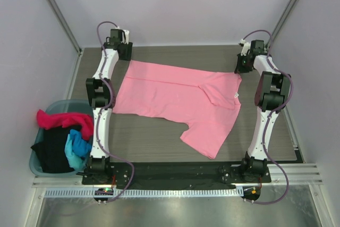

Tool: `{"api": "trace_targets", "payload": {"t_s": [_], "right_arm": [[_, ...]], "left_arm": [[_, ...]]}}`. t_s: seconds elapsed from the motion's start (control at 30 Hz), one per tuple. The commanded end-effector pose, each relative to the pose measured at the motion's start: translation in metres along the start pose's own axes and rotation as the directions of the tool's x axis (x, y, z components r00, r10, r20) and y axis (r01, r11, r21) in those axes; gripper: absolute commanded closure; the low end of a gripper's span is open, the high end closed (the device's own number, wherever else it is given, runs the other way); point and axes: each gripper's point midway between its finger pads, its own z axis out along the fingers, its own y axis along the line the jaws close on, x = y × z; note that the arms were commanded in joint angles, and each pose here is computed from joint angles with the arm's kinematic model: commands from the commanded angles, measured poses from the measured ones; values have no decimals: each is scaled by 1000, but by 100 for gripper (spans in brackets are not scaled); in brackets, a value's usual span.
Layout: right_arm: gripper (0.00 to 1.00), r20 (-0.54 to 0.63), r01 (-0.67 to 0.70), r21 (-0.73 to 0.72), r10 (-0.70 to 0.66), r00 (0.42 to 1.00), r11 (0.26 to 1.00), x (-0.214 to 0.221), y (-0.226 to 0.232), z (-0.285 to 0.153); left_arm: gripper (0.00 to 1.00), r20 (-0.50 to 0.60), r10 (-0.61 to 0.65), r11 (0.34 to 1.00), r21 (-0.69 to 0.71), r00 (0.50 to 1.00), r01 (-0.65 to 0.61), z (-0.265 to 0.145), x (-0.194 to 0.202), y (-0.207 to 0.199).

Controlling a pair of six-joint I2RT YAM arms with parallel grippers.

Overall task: Fold and stack the t-shirts
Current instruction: Fold the tshirt

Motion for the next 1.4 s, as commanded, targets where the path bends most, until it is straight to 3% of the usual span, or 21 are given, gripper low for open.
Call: {"api": "trace_targets", "payload": {"t_s": [0.0, 0.33, 0.87, 1.2, 1.37], "right_arm": [[99, -51, 14, 4, -14, 999, 1000, 17, 5, 2], [99, -59, 28, 11, -27, 998, 1000, 20, 6, -3], [99, -67, 43, 24, -42, 997, 999, 21, 6, -6], [99, -78, 56, 31, -53, 996, 998, 25, 7, -13], [99, -89, 64, 19, -62, 994, 998, 30, 11, -13]], "left_arm": [[35, 112, -29, 994, 113, 993, 17, -45, -49, -23], [43, 76, -34, 980, 200, 997, 18, -34, -36, -46], [50, 13, -21, 980, 197, 1000, 18, 0, -3, -41], [64, -16, -18, 967, 253, 1000, 21, 16, 13, -49], [88, 19, -14, 956, 295, 1000, 8, 20, 6, -58]]}}
